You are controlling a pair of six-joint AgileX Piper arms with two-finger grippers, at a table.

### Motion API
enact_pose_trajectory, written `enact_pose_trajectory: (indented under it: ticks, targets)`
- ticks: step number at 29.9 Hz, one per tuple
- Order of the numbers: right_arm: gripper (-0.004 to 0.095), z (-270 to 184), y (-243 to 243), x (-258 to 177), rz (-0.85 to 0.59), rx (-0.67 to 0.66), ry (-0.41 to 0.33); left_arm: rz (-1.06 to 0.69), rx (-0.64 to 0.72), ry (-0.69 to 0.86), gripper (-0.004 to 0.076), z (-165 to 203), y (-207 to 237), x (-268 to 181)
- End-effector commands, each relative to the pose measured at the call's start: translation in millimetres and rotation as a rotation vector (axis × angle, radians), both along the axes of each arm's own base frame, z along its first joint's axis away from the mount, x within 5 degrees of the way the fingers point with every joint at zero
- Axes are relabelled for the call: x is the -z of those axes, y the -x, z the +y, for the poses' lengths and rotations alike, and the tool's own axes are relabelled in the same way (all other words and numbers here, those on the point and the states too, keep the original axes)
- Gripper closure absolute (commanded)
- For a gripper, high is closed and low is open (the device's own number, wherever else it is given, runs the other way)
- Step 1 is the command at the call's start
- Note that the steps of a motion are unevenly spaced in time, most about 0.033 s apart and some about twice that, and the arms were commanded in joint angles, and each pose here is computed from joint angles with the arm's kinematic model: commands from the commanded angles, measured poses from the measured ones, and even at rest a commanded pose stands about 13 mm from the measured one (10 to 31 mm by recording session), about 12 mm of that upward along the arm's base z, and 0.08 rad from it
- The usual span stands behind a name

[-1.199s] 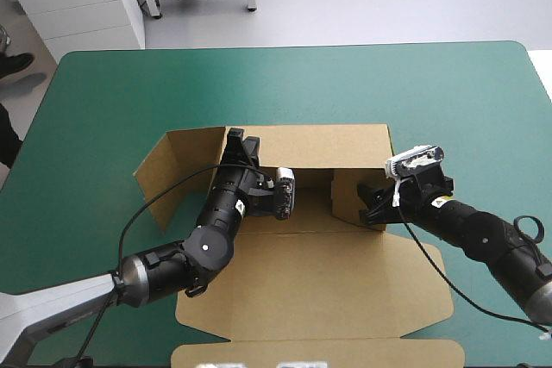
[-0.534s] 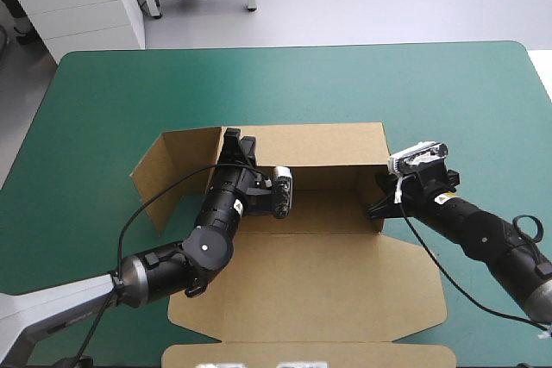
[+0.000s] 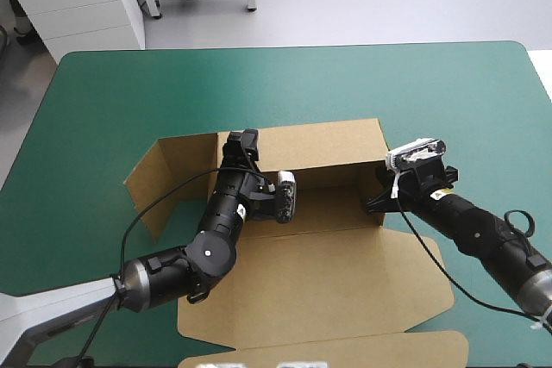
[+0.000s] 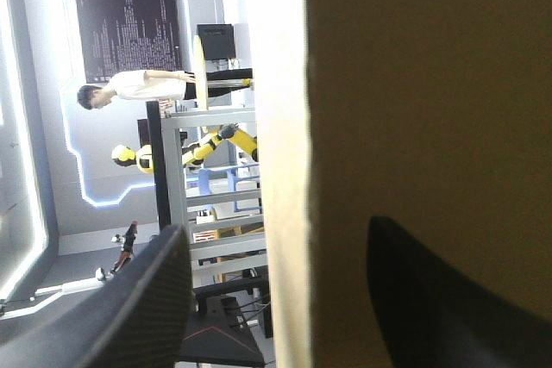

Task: Fold the box

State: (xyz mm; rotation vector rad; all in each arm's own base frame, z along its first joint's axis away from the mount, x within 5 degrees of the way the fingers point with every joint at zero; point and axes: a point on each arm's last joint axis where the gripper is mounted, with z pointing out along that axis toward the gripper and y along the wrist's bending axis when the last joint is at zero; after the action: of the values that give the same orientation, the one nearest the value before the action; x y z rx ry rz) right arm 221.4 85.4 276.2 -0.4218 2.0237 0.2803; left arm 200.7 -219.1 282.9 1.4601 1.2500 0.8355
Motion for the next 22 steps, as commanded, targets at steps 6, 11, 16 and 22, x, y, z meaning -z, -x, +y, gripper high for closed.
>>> enact_pose_trajectory:
  ticks: [6, 11, 16, 22]
  targets:
    - [0.0913, -1, -30, -14, -0.119, 0.109, 0.002, -0.193, -0.016, 0.006, 0.0283, -8, 24, -29]
    - [0.0913, 6, -54, -17, -0.132, 0.124, 0.009, -0.235, -0.013, -0.005, 0.0283, -14, 38, -33]
    - [0.0913, 12, -76, -22, -0.147, 0.133, 0.007, -0.253, 0.020, -0.009, 0.0283, -21, 52, -34]
    - [0.0913, 15, -90, -25, -0.176, 0.155, 0.006, -0.277, 0.056, -0.053, 0.0289, -26, 63, -35]
